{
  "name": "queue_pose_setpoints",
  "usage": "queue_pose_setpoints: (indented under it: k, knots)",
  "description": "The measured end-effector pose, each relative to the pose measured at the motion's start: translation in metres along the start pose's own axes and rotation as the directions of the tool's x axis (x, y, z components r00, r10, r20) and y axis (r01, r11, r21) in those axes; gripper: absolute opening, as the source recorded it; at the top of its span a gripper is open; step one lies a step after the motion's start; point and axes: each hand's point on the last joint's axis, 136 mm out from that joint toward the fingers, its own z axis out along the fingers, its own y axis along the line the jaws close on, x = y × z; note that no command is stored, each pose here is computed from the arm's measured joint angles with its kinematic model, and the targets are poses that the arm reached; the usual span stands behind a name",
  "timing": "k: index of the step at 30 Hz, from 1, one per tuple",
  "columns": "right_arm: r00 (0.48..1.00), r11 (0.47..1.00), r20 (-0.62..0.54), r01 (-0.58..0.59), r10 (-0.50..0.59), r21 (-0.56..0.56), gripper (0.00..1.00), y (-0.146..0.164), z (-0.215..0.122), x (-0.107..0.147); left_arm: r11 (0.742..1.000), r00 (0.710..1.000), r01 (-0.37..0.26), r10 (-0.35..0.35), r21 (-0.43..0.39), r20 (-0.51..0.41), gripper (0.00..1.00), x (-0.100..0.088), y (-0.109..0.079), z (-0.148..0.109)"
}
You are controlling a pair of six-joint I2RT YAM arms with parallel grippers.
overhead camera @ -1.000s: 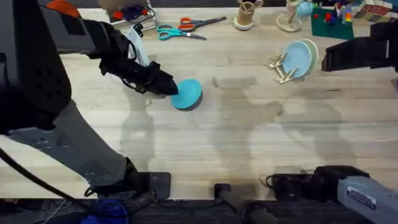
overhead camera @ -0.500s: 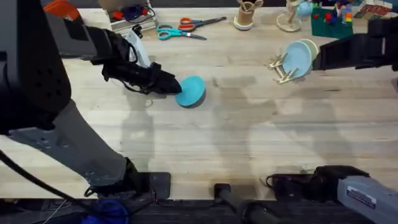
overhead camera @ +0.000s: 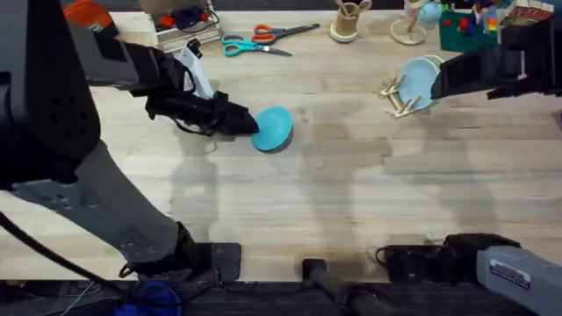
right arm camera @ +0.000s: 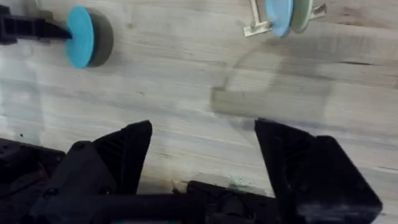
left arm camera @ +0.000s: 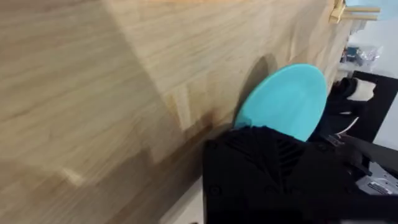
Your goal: Pick up the plates from the table one by one and place each into a slot on the dish rack.
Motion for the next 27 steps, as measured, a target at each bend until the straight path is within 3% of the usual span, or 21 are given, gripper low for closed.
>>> queue_pose_setpoints:
  k: [20,27]
  knots:
    - [0.999,0.999,-0.001,-0.034,0.034,-0.003,0.994,0.0006,0.0000,0.0003,1.000,1.000,0.000,0.000,0.000,0.000,0.041,0.0002,0.0000,0.0001]
    - [0.989,0.989,-0.001,-0.145,0.145,-0.006,0.995,0.0011,0.0001,0.0000,1.000,1.000,0.000,0.000,0.000,0.000,0.041,0.0002,0.0000,0.0001]
